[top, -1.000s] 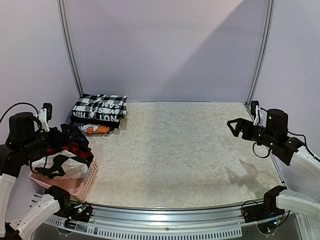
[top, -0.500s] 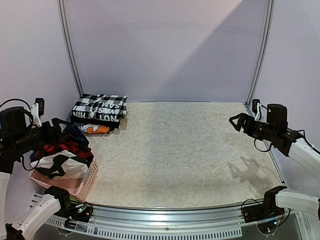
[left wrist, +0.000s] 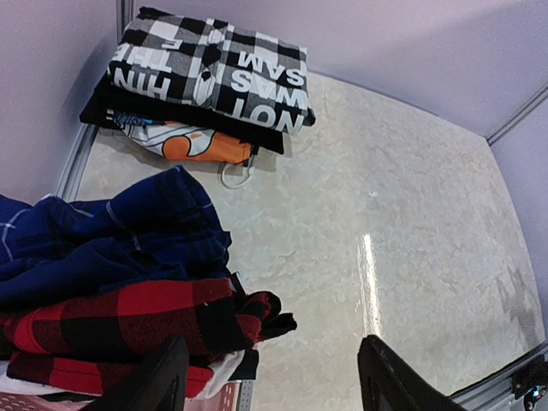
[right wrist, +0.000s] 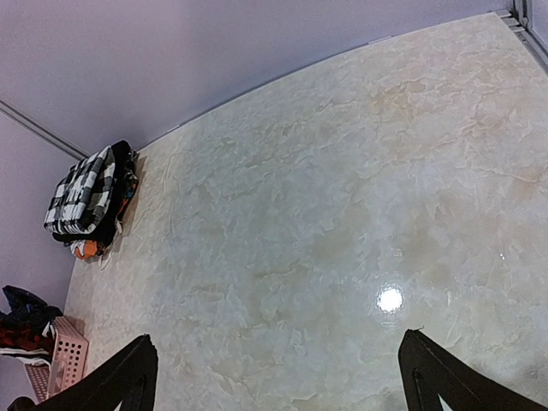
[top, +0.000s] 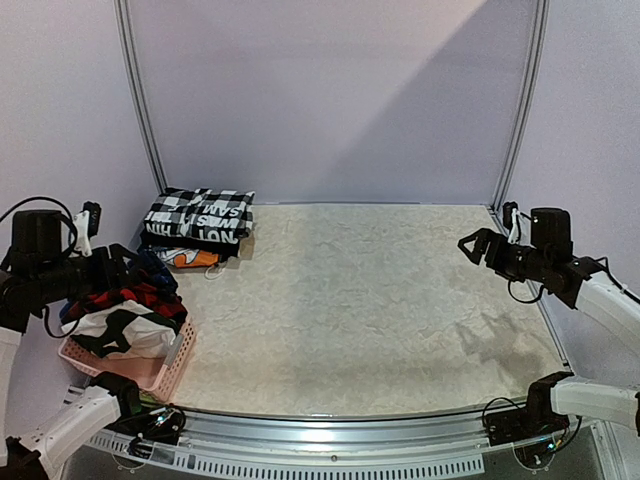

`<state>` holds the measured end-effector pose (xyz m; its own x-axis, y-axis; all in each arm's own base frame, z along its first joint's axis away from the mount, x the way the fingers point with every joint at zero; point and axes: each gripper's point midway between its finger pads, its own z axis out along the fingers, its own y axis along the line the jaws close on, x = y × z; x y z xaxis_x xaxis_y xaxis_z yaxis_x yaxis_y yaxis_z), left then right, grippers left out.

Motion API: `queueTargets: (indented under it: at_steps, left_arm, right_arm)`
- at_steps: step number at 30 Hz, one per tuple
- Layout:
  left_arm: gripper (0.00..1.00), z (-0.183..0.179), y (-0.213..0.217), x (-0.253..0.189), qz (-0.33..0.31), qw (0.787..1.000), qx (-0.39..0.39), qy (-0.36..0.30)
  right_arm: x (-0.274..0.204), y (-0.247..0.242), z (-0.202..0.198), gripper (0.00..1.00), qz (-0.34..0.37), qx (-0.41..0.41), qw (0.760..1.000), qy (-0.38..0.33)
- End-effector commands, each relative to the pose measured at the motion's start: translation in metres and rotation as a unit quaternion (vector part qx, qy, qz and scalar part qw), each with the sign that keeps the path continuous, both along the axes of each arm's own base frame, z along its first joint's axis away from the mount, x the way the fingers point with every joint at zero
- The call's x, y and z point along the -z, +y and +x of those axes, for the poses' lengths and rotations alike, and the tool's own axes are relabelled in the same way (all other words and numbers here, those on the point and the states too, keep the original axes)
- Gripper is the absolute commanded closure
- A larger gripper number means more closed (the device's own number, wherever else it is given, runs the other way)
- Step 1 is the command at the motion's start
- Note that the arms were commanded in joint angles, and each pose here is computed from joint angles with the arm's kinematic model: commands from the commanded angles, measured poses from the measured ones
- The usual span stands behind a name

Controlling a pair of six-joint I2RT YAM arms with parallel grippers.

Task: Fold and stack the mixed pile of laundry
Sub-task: Pick up the crumpled shirt from the bin.

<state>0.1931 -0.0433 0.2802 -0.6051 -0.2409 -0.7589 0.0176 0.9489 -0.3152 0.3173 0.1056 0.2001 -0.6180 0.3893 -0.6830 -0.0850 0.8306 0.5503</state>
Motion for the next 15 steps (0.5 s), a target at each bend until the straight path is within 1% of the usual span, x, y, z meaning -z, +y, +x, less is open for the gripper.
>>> queueTargets:
  at_steps: [1,6,10,12,15]
  left_arm:
    - [0.32,0.004,-0.01,0.016,0.032,0.998,0.03,0.048]
    - [0.36,0.009,-0.03,0.012,0.088,0.994,0.053,0.044]
    - [0.38,0.007,-0.051,0.012,0.146,0.985,0.081,0.043]
    - [0.39,0.003,-0.052,0.01,0.167,0.982,0.08,0.035]
    - [0.39,-0.006,-0.05,0.018,0.189,0.978,0.075,0.043]
  right_arm:
    - [-0.005,-0.005,0.003,0.01,-0.002,0.014,1.0,0.008]
    - [-0.003,-0.007,0.003,0.01,-0.005,0.018,1.0,0.011]
    - [-0.001,-0.006,0.004,0.01,-0.005,0.017,1.0,0.017]
    - [0.002,-0.006,0.004,0.01,-0.004,0.016,1.0,0.022]
    - [0.004,-0.005,0.004,0.01,-0.004,0.014,1.0,0.027]
